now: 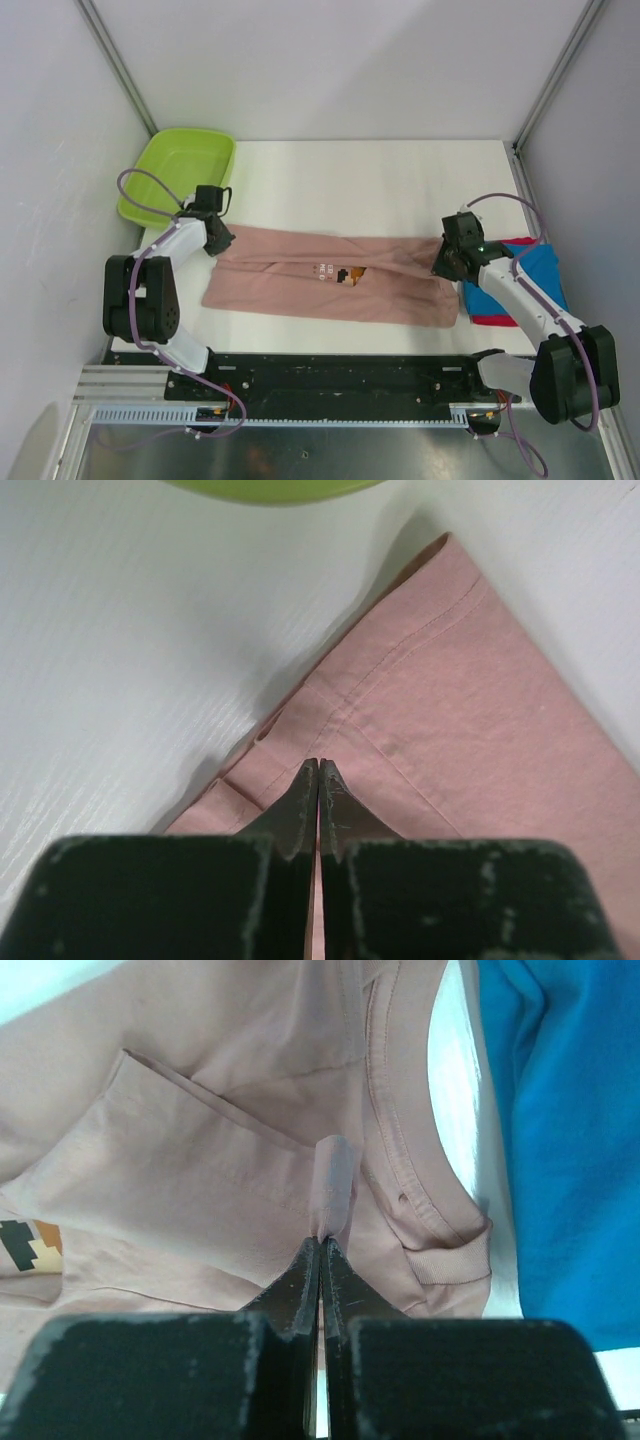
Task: Fold and stack the t-shirts
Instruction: Fold the other side of the tshirt into a rectangle
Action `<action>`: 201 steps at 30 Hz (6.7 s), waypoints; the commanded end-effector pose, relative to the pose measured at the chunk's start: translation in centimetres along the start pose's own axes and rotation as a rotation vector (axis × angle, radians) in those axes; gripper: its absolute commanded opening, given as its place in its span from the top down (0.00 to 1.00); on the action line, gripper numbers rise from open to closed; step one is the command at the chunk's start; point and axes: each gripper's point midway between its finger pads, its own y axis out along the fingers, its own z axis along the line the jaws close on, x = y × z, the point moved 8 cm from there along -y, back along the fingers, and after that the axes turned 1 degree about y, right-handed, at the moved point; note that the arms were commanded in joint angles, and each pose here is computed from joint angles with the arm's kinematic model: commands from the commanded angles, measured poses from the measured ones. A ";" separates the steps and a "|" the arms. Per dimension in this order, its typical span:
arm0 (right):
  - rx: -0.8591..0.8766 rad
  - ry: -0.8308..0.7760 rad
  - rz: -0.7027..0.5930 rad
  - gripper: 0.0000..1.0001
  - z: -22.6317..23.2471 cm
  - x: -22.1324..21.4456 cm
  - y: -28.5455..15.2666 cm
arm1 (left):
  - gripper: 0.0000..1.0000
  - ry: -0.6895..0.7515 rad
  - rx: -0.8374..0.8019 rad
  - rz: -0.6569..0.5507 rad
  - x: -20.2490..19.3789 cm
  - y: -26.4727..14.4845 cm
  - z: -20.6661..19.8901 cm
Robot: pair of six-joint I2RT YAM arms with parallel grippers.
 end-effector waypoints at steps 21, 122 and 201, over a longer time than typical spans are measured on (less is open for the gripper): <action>-0.003 0.003 0.010 1.00 0.4 -0.9 1.2 | 0.63 -0.101 0.076 0.003 -0.4 1.3 1.4; 0.116 -0.125 -0.077 0.52 8.4 3.1 6.1 | 0.42 -0.039 -0.146 -0.003 1.3 -2.3 0.6; -0.079 -0.143 -0.047 0.57 6.0 -1.7 2.7 | 0.43 0.373 -0.551 0.172 -5.3 -6.9 -9.6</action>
